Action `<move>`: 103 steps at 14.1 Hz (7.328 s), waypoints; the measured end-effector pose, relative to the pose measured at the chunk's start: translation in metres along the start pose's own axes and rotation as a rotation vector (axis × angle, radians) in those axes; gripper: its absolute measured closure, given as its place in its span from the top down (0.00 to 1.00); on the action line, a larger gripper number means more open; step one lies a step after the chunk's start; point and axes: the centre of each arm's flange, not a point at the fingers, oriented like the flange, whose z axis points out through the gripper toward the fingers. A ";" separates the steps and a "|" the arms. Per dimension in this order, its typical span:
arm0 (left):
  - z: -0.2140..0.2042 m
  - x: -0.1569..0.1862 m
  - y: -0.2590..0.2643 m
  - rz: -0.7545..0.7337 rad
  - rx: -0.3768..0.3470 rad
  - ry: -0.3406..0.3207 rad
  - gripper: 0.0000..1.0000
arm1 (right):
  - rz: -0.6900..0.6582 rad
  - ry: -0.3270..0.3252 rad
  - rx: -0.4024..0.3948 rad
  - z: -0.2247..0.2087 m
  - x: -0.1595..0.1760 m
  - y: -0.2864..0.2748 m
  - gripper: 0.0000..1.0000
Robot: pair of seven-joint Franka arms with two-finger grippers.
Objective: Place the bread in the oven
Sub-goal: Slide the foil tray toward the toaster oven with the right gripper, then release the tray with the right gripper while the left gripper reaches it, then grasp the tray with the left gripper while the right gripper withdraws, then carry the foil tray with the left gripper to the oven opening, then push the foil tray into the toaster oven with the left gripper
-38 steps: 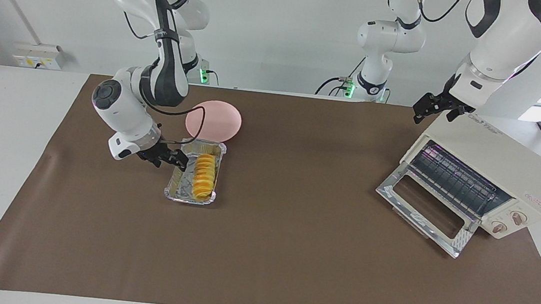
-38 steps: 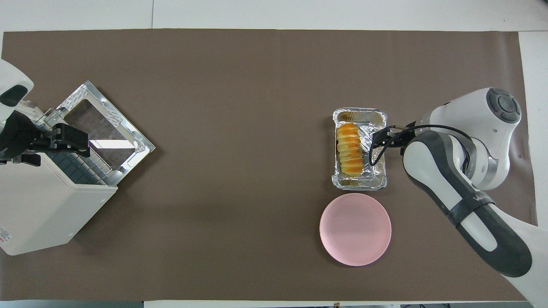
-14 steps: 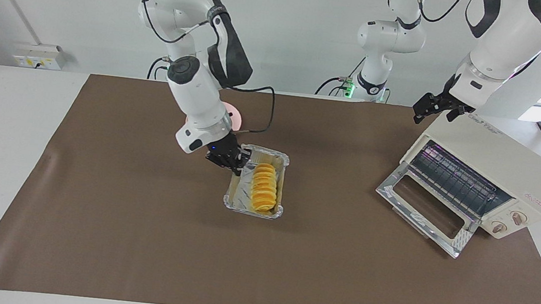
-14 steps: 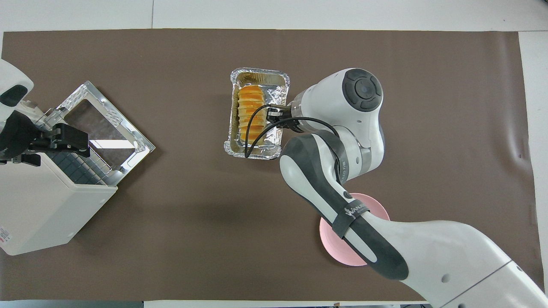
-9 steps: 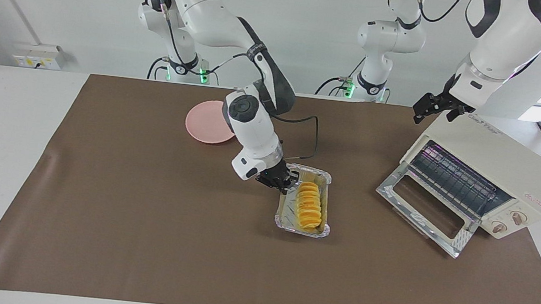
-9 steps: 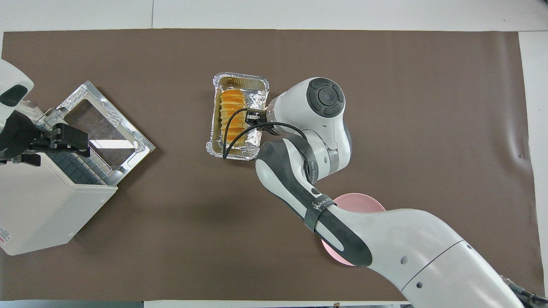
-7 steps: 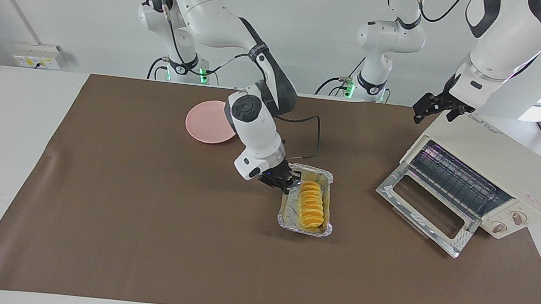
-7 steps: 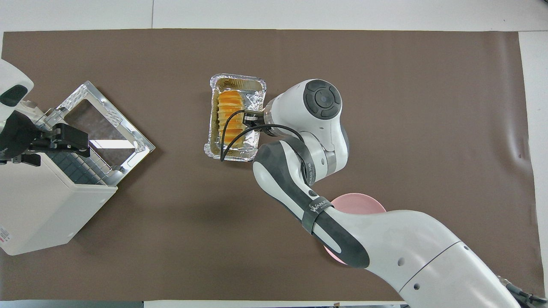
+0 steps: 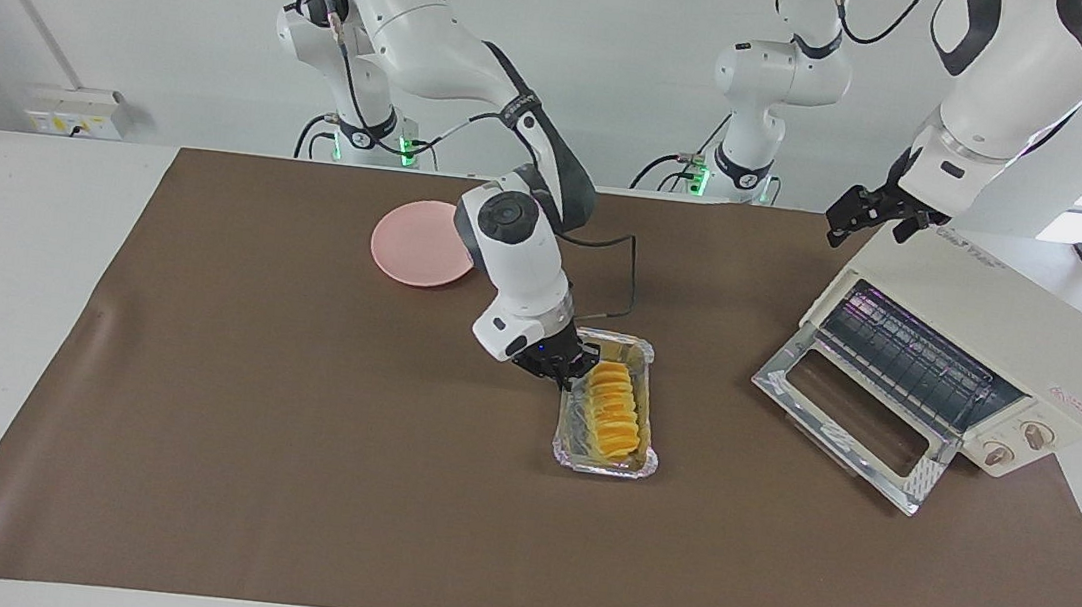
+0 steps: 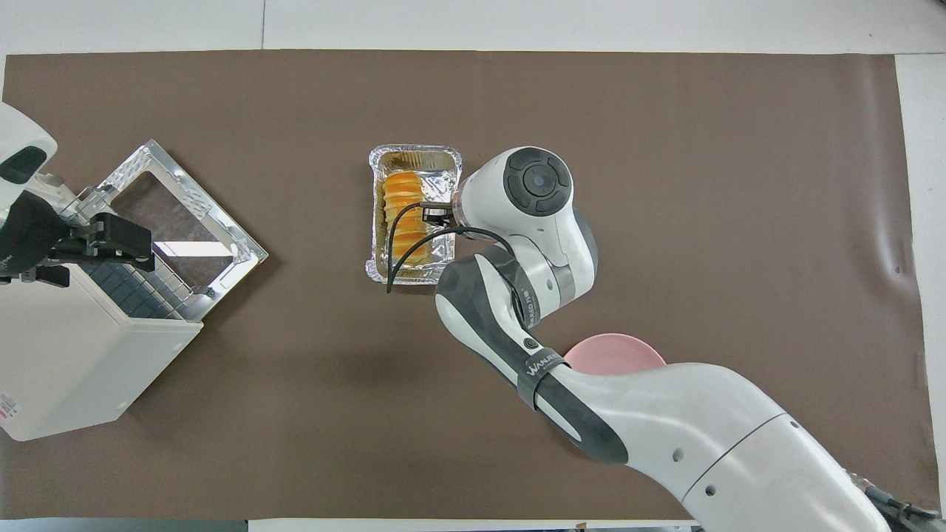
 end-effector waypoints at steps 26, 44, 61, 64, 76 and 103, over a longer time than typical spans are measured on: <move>0.248 0.032 0.361 0.171 -0.043 0.055 0.84 | -0.057 -0.176 -0.234 -0.324 0.000 0.287 1.00; 0.190 0.068 0.323 -0.035 -0.029 0.006 0.02 | -0.041 -0.153 -0.256 -0.378 -0.005 0.288 1.00; 0.136 0.147 0.025 -0.660 0.142 -0.031 0.02 | 0.034 -0.178 -0.296 -0.378 -0.010 0.303 1.00; 0.153 0.138 0.002 -0.689 0.168 -0.075 0.02 | 0.030 -0.180 -0.297 -0.377 -0.010 0.303 1.00; 0.186 0.119 -0.039 -0.702 0.235 -0.078 0.02 | 0.030 -0.181 -0.298 -0.377 -0.011 0.303 1.00; 0.138 0.123 -0.011 -0.501 0.208 0.059 1.00 | 0.028 -0.180 -0.298 -0.377 -0.011 0.301 1.00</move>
